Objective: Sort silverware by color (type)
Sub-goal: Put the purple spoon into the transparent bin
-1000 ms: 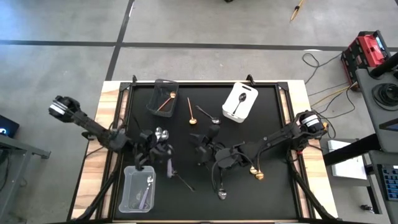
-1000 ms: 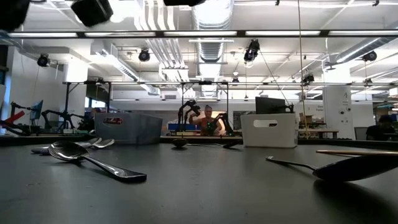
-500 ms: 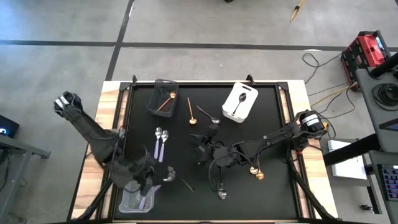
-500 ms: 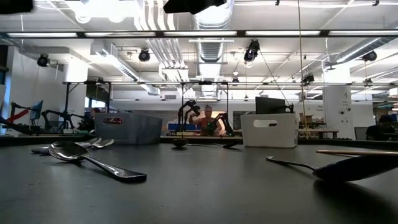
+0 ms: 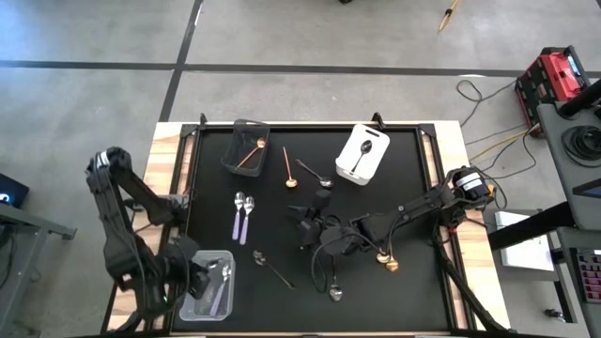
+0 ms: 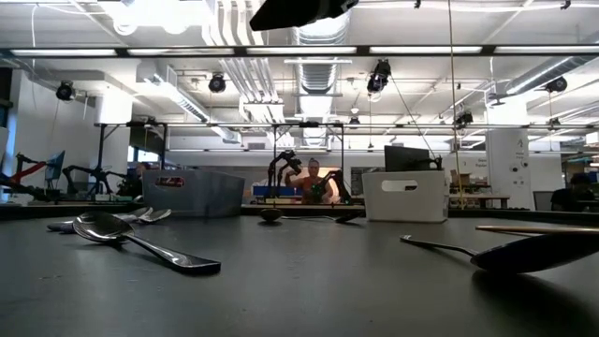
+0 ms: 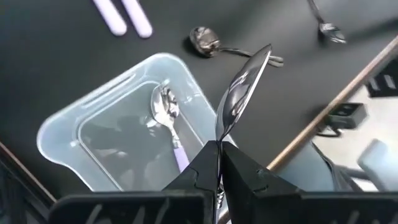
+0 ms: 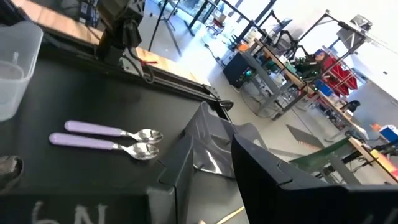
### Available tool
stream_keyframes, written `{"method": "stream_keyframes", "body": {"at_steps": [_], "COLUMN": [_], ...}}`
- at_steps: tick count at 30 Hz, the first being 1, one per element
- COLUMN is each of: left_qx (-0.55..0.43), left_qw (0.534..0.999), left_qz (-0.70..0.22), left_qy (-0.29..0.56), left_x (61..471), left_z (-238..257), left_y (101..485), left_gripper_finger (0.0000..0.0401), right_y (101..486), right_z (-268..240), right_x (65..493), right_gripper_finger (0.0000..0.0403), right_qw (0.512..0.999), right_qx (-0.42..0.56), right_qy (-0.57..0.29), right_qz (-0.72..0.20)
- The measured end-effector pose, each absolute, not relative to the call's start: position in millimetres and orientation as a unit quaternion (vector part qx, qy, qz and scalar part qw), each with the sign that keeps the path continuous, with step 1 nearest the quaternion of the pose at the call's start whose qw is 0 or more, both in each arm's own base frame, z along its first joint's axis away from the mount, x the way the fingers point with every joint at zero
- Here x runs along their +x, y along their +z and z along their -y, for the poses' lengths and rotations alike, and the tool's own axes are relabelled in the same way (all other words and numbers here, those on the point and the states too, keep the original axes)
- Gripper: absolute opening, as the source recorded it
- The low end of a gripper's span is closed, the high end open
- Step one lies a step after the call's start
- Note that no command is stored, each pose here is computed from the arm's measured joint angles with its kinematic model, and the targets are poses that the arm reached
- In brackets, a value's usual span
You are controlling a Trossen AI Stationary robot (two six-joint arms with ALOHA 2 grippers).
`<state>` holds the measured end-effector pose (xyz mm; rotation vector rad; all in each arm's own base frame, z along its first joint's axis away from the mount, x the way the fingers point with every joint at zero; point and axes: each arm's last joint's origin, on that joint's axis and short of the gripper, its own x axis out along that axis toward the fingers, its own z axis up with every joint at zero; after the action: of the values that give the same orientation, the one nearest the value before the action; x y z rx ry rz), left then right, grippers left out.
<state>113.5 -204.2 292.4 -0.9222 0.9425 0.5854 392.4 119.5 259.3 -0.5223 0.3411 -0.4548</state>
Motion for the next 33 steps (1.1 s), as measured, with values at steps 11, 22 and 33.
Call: {"method": "stream_keyframes", "body": {"at_steps": [11,22,33], "left_qx": [-0.439,-0.463,-0.542], "left_qw": [0.744,0.729,0.704], "left_qz": [-0.411,-0.426,-0.387], "left_qy": [0.292,0.269,0.246], "left_x": [120,109,103], "left_z": [222,203,188], "left_y": [256,237,217], "left_gripper_finger": [0.0000,0.0000,0.0000], "right_y": [253,292,311], "right_z": [-110,-81,-27], "right_x": [393,384,338], "right_gripper_finger": [0.0085,0.0079,0.0066], "right_qw": [0.902,0.926,0.977], "right_qx": [-0.316,-0.301,-0.176], "right_qy": [-0.222,-0.180,-0.120], "right_qz": [-0.191,-0.138,0.022]}}
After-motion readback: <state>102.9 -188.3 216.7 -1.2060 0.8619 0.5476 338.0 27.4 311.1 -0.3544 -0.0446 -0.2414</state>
